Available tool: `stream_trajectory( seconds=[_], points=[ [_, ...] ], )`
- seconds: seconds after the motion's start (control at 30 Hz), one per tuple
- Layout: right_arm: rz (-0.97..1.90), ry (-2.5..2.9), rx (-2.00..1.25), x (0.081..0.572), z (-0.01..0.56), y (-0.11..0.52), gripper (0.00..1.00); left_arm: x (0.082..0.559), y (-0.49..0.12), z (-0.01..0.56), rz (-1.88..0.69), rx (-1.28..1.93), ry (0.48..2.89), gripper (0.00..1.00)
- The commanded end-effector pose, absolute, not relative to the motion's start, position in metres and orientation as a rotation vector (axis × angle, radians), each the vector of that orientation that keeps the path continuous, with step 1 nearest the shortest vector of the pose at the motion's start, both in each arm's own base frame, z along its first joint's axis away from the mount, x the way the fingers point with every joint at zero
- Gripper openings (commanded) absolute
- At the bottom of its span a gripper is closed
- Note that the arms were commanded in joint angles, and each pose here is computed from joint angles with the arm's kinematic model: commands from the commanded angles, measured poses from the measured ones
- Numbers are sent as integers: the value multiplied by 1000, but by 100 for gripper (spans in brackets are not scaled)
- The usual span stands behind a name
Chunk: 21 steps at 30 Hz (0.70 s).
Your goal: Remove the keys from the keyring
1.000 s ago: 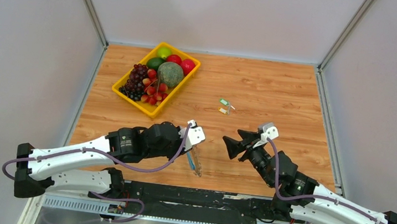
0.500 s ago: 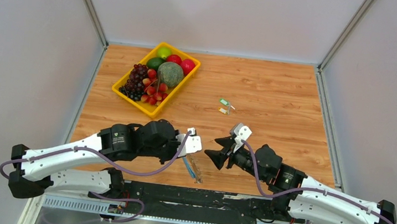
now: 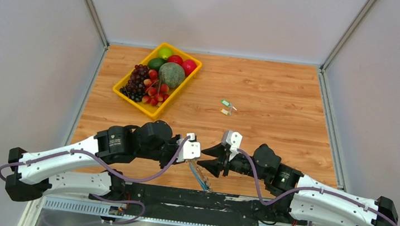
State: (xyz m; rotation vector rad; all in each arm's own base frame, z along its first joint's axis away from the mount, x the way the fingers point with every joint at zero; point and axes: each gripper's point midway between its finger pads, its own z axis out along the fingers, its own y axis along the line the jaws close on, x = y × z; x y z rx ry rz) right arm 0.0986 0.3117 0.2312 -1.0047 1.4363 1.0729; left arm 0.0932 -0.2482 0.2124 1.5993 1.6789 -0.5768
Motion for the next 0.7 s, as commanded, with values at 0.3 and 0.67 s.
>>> stream_trajectory(
  seconds=[0.3, 0.67],
  points=[
    [1158, 1297, -1001, 87, 267, 314, 42, 89, -268, 245, -683, 1541, 1580, 0],
    [1171, 1300, -936, 86, 271, 301, 51, 102, -256, 259, -636, 1346, 1777, 0]
  ],
)
